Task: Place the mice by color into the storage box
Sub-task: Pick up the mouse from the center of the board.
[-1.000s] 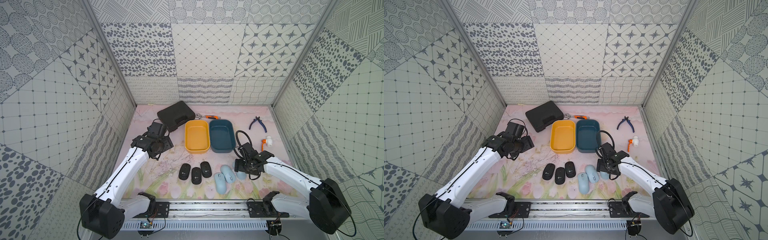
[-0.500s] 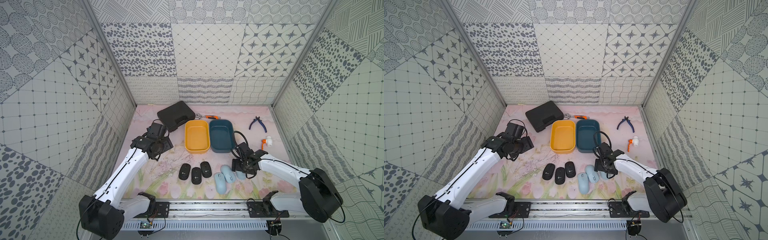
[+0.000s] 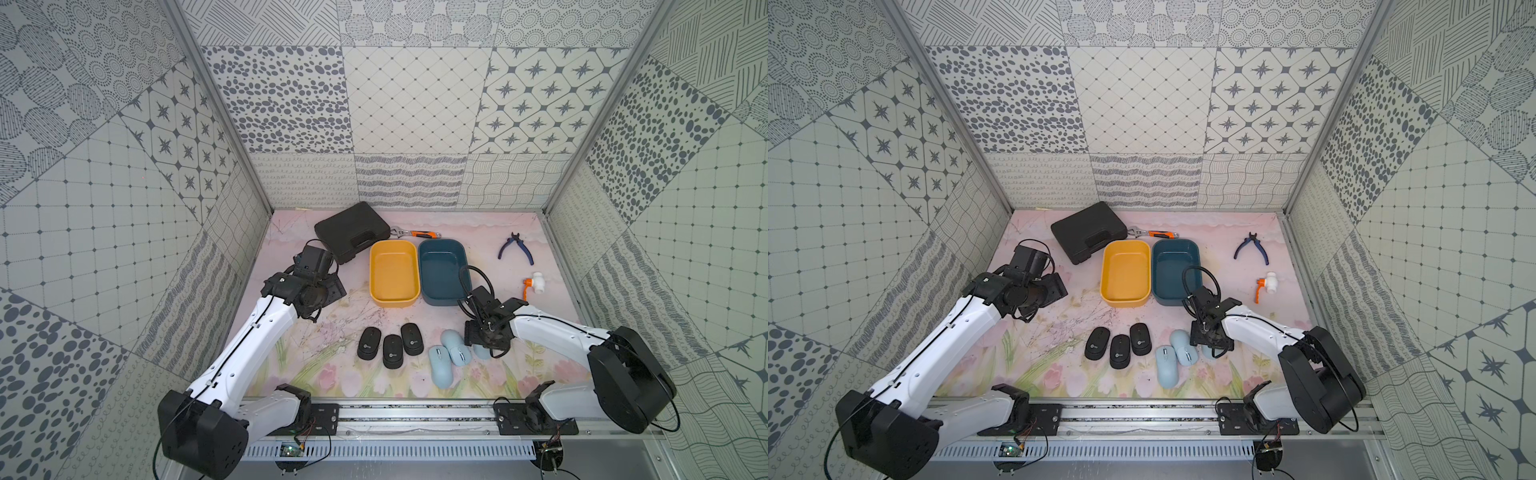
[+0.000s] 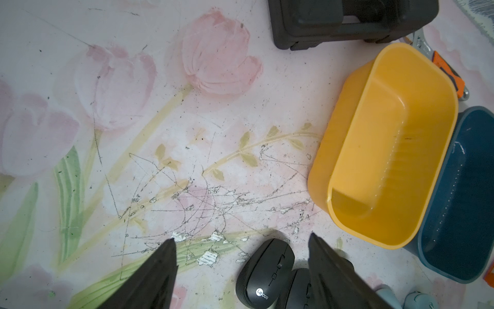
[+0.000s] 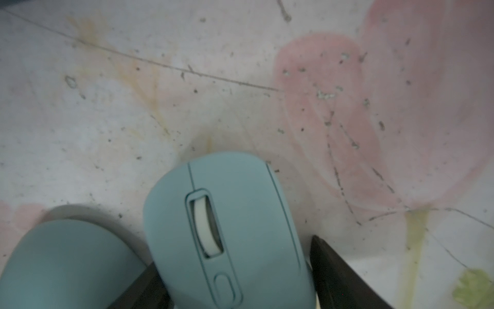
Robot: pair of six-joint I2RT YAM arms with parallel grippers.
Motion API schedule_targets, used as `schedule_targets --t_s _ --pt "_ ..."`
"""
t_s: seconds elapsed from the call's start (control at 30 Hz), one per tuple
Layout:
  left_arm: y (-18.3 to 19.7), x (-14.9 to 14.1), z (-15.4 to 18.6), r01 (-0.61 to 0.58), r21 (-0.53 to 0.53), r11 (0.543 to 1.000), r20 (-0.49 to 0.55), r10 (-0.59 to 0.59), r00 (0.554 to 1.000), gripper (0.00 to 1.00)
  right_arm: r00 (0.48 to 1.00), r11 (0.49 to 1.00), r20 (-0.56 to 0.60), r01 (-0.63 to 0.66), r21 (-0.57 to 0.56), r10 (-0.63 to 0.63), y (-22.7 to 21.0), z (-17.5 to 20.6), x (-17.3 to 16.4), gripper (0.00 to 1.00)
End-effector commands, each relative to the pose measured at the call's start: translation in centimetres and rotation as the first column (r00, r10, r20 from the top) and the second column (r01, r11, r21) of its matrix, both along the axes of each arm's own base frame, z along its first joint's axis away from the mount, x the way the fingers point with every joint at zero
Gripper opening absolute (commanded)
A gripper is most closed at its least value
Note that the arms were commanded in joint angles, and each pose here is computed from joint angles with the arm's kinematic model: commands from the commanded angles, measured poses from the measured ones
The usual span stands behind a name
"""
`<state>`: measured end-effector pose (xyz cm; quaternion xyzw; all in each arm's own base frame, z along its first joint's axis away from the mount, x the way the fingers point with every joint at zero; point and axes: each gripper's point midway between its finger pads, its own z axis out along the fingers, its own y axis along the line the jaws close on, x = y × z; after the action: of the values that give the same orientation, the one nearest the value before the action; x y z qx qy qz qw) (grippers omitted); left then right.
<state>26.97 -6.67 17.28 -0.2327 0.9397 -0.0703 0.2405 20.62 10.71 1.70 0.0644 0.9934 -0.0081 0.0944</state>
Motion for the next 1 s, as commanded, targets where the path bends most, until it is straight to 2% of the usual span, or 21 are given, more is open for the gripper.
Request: schedule_targets --t_s 0.0,0.13,0.33,0.47,0.8,0.97 --pt "0.5 -0.9 -0.2 -0.010 0.018 1.000 -0.029 0.011 1.000 0.80 1.000 1.000 -0.006 -0.001 -0.009 0.001 0.4 -0.5 0.0 0.73" --pt "0.5 -0.8 -0.3 -0.008 0.021 1.000 -0.031 0.009 0.999 0.80 1.000 1.000 0.000 0.000 -0.006 0.000 0.5 -0.3 -0.1 0.63" --pt "0.4 -0.7 -0.5 -0.006 0.019 1.000 -0.036 0.007 0.999 0.80 1.000 1.000 0.006 -0.009 -0.010 0.009 0.4 0.2 -0.3 0.61" --pt "0.5 -0.8 -0.5 -0.009 0.019 1.000 -0.036 0.010 0.999 0.80 1.000 1.000 0.017 -0.016 -0.002 0.016 0.4 0.6 -0.4 0.55" --pt "0.4 -1.0 -0.6 -0.007 0.016 1.000 -0.040 0.008 0.999 0.80 0.999 1.000 0.039 -0.012 0.005 0.012 0.4 1.7 -0.4 0.55" --pt "0.4 -0.9 -0.5 -0.005 0.016 1.000 -0.040 0.005 0.999 0.80 0.998 1.000 0.067 -0.018 0.002 0.018 0.2 3.8 -0.2 0.56"
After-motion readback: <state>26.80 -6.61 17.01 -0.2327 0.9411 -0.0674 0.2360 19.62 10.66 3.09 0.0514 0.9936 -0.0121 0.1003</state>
